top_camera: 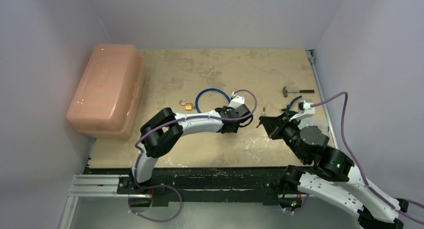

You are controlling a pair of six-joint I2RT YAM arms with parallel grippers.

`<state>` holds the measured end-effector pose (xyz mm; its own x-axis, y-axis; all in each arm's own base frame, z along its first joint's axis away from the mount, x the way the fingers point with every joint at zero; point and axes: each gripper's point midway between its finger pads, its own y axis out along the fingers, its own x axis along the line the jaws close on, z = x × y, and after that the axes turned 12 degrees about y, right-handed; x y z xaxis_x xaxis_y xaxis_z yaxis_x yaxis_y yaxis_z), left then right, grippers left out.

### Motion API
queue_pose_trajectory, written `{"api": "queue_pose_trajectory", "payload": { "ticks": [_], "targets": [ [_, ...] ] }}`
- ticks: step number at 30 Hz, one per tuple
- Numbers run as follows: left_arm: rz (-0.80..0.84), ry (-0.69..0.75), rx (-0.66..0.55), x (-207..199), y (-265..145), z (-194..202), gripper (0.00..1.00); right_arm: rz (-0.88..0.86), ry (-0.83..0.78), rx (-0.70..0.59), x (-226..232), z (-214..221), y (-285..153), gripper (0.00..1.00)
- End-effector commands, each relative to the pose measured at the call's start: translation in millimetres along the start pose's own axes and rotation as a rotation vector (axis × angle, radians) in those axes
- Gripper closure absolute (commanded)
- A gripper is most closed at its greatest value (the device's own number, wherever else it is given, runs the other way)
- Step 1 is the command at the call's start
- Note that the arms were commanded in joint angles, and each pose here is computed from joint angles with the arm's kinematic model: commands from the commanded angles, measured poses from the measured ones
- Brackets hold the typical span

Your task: Unlock with the key

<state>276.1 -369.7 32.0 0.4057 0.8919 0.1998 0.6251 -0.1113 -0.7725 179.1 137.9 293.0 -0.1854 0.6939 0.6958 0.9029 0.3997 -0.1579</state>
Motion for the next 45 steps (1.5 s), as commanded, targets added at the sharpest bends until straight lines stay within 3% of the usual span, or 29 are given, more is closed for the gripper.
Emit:
{"api": "queue_pose_trajectory", "payload": {
  "ticks": [1,3,6,16,27,31,36,40,45],
  "targets": [
    [0.012,-0.015,0.013,4,20,-6,0.62,-0.008,0.019,-0.025,3,-11,-7,1.00],
    [0.026,-0.012,0.021,1,23,-3,0.71,-0.005,0.017,-0.030,2,-13,-8,1.00],
    [0.072,-0.022,0.025,-7,24,1,1.00,0.002,0.014,-0.039,0,-14,-8,1.00],
    [0.172,-0.123,-0.067,-15,-8,-33,1.00,0.028,0.014,-0.068,-7,-19,-11,1.00],
    [0.241,-0.448,0.103,-31,-32,9,1.00,0.058,0.021,-0.096,-19,-24,-17,1.00],
    [0.328,-0.484,0.102,-47,-51,15,1.00,0.061,0.020,-0.094,-21,-23,-18,1.00],
    [0.325,-0.503,0.144,-53,-69,36,1.00,0.063,0.023,-0.100,-23,-24,-20,1.00],
    [0.275,-0.402,0.049,-45,-86,18,1.00,0.065,0.020,-0.095,-24,-21,-18,1.00],
    [0.182,-0.295,-0.036,-29,-92,-13,0.58,0.065,0.014,-0.085,-22,-19,-15,1.00]
  ]
}}
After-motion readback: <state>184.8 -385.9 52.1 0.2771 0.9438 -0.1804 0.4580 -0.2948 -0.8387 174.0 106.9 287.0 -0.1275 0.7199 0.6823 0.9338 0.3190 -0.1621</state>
